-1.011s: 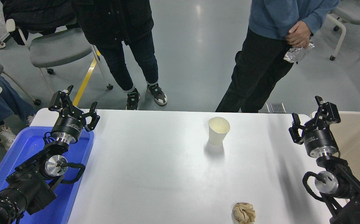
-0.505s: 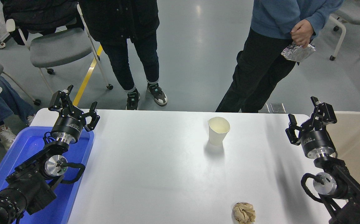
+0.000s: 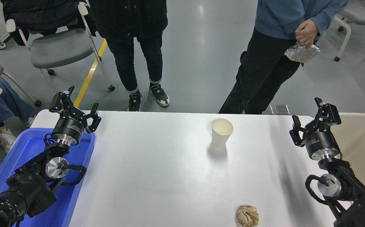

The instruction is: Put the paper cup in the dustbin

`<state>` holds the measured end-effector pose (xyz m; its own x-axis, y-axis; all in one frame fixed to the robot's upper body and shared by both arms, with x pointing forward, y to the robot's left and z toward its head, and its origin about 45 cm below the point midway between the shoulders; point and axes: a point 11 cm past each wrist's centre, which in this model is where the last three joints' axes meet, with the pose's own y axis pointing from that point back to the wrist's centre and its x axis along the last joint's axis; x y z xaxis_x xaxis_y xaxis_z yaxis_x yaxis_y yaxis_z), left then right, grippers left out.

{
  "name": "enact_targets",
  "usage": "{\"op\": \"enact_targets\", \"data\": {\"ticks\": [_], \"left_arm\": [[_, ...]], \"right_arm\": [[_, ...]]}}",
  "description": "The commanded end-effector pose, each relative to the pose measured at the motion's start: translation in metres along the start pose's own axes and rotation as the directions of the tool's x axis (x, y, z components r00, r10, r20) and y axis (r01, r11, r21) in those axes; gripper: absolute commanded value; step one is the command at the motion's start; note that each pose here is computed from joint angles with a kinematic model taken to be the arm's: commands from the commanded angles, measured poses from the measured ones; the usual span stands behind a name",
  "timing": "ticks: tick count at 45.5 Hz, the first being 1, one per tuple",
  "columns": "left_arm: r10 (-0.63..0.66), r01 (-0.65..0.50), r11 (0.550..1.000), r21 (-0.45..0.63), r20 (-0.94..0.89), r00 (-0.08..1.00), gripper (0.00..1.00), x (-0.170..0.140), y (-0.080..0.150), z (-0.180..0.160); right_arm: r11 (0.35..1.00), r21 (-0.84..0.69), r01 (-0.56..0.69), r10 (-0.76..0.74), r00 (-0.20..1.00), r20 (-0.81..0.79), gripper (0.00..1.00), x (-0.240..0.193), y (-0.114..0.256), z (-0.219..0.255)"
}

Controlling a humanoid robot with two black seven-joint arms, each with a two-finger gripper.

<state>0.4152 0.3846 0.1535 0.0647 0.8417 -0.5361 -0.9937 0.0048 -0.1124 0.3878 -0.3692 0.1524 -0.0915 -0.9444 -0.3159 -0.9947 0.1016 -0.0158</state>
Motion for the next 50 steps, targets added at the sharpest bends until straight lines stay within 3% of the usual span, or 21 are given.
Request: {"op": "enact_targets", "data": {"ticks": [1,14,22,32,40,44,50], "left_arm": [[-0.001,0.001,1.000,0.000,-0.001,1.000,1.00,0.000,0.000,0.000],[-0.001,0.001,1.000,0.000,-0.001,1.000,1.00,0.000,0.000,0.000],[-0.001,0.001,1.000,0.000,-0.001,1.000,1.00,0.000,0.000,0.000],[0.000,0.000,1.000,0.001,-0.001,1.000,1.00,0.000,0.000,0.000],[0.000,0.000,1.000,0.001,-0.001,1.000,1.00,0.000,0.000,0.000],[-0.001,0.001,1.000,0.000,-0.001,1.000,1.00,0.000,0.000,0.000],[-0.001,0.001,1.000,0.000,-0.001,1.000,1.00,0.000,0.000,0.000]], "right_arm": [[0.997,-0.023,0.068,-0.069,0.997,-0.047,0.99,-0.014,-0.007,-0.007],[0.962,-0.137,0.237,-0.260,0.949,-0.181,0.99,-0.052,-0.024,-0.036],[0.901,-0.247,0.356,-0.429,0.819,-0.382,0.99,-0.078,-0.028,-0.046],[0.788,-0.395,0.471,-0.608,0.501,-0.615,0.99,-0.127,-0.041,-0.057],[0.754,-0.451,0.477,-0.575,0.148,-0.804,0.99,-0.150,-0.044,-0.050],[0.712,-0.500,0.493,-0.580,0.010,-0.815,0.99,-0.173,-0.040,-0.032],[0.684,-0.579,0.443,-0.593,-0.124,-0.796,0.99,-0.174,-0.041,-0.009]]}}
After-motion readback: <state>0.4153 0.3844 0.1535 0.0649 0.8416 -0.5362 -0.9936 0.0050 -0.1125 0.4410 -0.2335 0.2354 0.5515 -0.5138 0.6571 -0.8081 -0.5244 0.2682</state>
